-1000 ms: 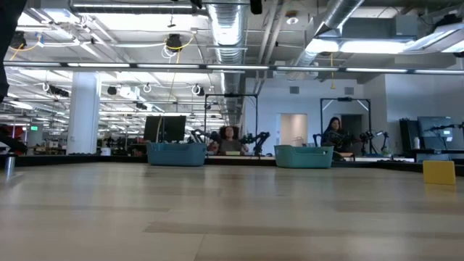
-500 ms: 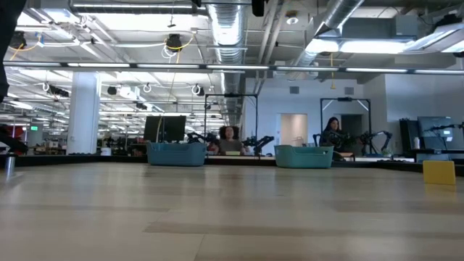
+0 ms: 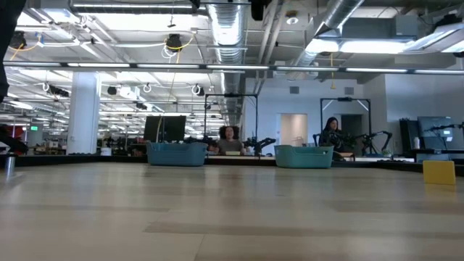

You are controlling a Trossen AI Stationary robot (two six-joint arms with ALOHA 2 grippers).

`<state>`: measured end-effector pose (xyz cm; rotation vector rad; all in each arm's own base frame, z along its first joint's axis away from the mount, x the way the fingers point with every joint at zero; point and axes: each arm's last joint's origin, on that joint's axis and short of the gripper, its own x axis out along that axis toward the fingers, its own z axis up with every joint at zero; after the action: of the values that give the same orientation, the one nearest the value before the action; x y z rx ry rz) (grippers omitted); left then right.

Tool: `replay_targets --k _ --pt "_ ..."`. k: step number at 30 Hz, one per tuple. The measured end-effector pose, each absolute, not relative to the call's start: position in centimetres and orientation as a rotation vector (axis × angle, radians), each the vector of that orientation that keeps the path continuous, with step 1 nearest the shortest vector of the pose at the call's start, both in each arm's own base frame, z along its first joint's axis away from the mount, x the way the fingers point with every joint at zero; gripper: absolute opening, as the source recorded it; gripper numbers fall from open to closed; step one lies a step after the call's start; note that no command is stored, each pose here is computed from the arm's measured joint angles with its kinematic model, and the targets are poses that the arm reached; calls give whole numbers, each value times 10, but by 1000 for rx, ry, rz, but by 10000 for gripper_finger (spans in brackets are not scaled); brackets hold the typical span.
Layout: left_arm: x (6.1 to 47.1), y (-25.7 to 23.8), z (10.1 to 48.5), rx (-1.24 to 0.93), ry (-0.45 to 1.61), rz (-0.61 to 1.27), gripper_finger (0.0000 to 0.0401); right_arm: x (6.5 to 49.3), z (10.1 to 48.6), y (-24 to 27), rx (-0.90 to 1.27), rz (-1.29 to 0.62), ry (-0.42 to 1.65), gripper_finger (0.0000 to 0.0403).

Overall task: Sort & place blocks by color
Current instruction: Put the left yellow block into the orange bin

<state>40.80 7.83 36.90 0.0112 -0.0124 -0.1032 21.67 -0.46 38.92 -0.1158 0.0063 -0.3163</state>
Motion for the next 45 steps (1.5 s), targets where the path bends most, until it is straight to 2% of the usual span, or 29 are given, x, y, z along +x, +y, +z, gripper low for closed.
replay_targets --k 8,12,15,18,25,34,39,45 --pt "408 76 362 70 63 -67 119 218 388 -11 -77 -308 4 234" --pt "408 76 357 74 121 22 115 227 381 -13 -78 -264 36 253" --pt "408 76 355 73 131 16 114 236 374 -18 -85 -284 74 246" --pt "408 76 354 86 143 15 115 242 368 -21 -84 -297 105 222" --pt "408 77 352 8 169 67 133 243 366 -25 -90 -333 126 119" --pt "408 78 349 -19 192 108 138 237 366 -30 -87 -366 145 119" --pt "403 83 341 -74 297 288 143 222 365 -32 -62 -400 207 119" --pt "399 86 333 -75 376 431 173 196 353 -34 46 -425 392 119"
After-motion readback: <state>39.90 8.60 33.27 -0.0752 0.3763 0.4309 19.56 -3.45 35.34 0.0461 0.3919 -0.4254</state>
